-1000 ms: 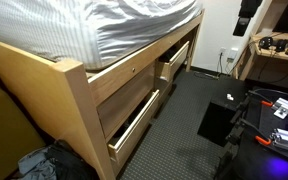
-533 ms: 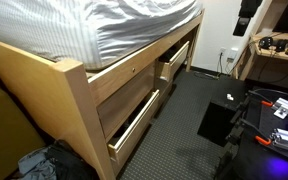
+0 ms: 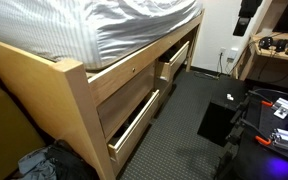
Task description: Close the top right drawer
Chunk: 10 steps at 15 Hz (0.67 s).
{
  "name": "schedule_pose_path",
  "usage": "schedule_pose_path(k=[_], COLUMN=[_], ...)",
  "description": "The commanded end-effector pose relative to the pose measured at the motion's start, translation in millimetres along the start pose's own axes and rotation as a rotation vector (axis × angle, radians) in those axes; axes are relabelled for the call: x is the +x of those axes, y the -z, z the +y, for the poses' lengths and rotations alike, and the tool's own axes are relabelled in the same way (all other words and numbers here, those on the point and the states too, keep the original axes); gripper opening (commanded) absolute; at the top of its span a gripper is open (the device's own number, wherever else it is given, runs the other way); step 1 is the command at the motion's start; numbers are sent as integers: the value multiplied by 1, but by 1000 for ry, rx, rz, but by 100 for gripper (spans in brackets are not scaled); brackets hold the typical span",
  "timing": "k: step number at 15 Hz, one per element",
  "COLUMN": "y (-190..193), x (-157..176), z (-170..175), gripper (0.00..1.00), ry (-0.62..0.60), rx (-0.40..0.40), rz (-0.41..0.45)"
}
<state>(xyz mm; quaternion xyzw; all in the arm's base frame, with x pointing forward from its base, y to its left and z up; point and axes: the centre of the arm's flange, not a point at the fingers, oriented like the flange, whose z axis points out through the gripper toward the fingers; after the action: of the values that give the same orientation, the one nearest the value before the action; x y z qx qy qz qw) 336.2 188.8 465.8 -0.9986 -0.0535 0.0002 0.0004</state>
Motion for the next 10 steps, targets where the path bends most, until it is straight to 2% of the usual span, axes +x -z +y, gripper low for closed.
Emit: schedule_pose_path(k=[1, 2, 3, 4, 6, 10], y=[0, 1, 1, 21, 26, 57], x=[0, -1, -1, -4, 0, 0], z=[0, 2, 2, 74, 110, 231], gripper=[100, 100, 100, 100, 100, 100], ry=[0, -25, -116, -172, -285, -531], rx=[0, -51, -114, -105, -141, -150], rz=[0, -10, -5, -10, 14, 92])
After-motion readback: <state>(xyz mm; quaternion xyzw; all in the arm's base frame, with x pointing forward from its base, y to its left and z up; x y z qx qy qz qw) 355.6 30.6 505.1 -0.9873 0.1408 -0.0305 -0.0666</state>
